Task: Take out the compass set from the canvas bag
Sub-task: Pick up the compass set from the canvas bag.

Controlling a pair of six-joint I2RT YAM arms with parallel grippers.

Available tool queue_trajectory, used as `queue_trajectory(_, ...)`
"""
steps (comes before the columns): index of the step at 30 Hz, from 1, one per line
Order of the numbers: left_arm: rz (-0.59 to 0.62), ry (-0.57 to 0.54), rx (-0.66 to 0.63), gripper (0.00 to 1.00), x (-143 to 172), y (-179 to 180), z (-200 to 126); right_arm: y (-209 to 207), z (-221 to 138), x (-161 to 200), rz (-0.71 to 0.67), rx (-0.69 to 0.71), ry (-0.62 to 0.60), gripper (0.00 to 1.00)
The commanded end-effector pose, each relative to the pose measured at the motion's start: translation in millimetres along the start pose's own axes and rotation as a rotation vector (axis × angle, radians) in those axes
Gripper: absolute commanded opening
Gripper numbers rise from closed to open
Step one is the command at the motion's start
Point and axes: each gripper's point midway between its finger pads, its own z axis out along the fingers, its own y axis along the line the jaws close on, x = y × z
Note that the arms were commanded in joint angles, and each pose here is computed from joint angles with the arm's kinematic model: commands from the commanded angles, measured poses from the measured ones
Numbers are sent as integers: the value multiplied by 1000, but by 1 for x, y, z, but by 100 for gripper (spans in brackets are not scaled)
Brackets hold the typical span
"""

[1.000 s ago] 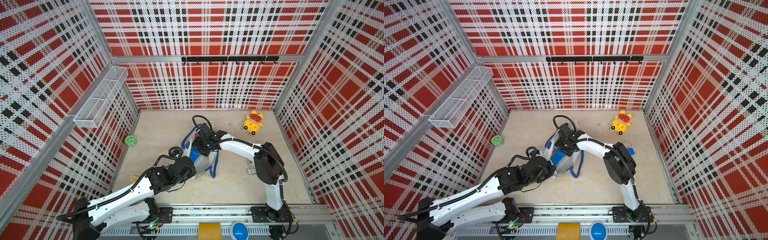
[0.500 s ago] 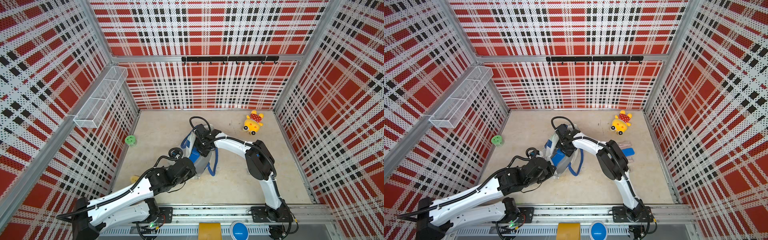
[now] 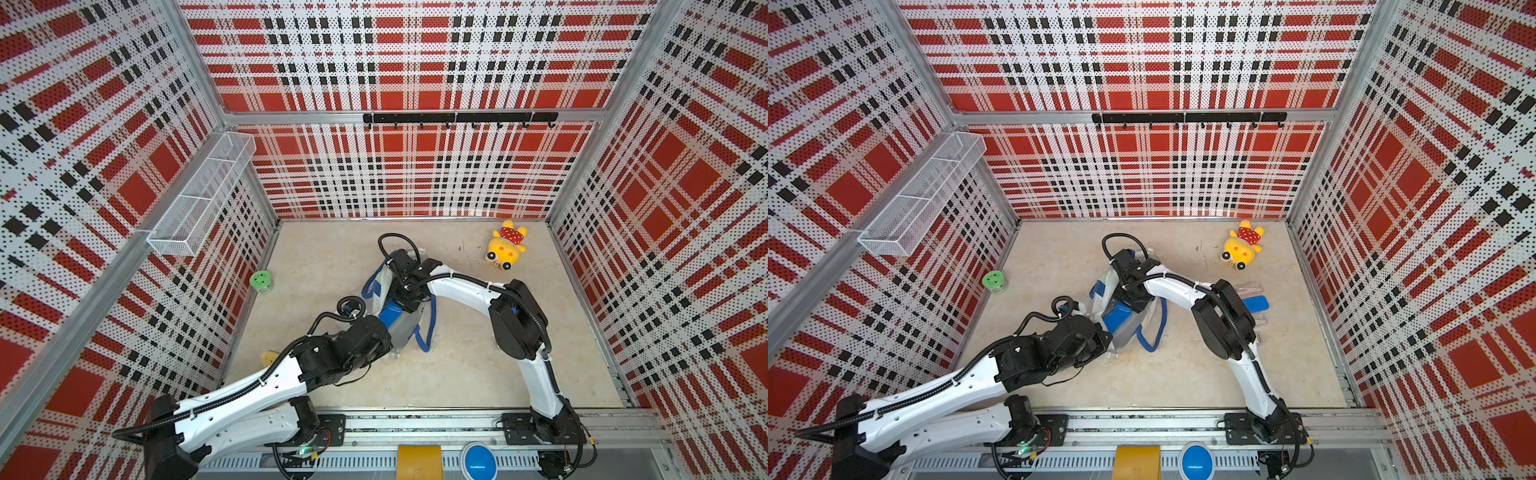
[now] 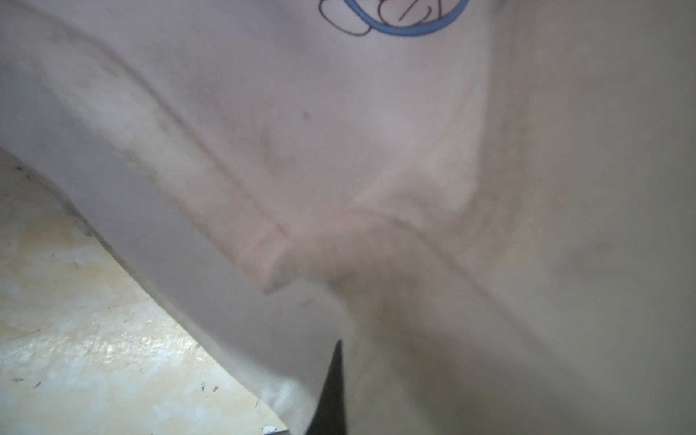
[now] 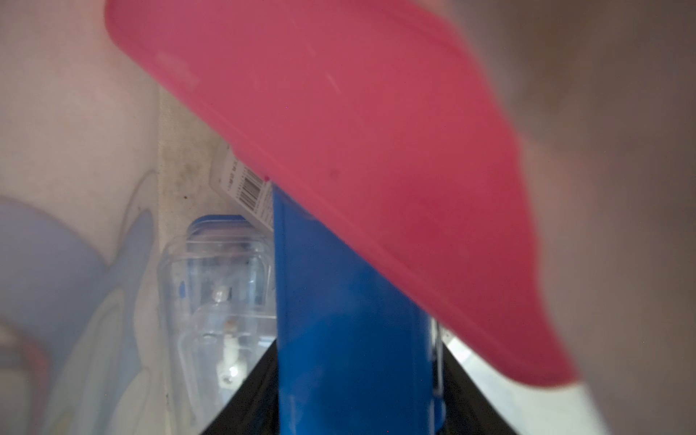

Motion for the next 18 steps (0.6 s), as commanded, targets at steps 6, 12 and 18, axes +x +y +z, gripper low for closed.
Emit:
queue_trajectory(6,14,44,-6,0,11,-2,-1,-19,-20,19,-46,74,49,46)
queue_trajectory(12,26,33,-2,0,7,-10,0,-3,-59,35,-96,-46,59,41)
queue_trajectory(18,16,22,0,0,3,-11,0,-2,-97,46,-157,-123,72,37)
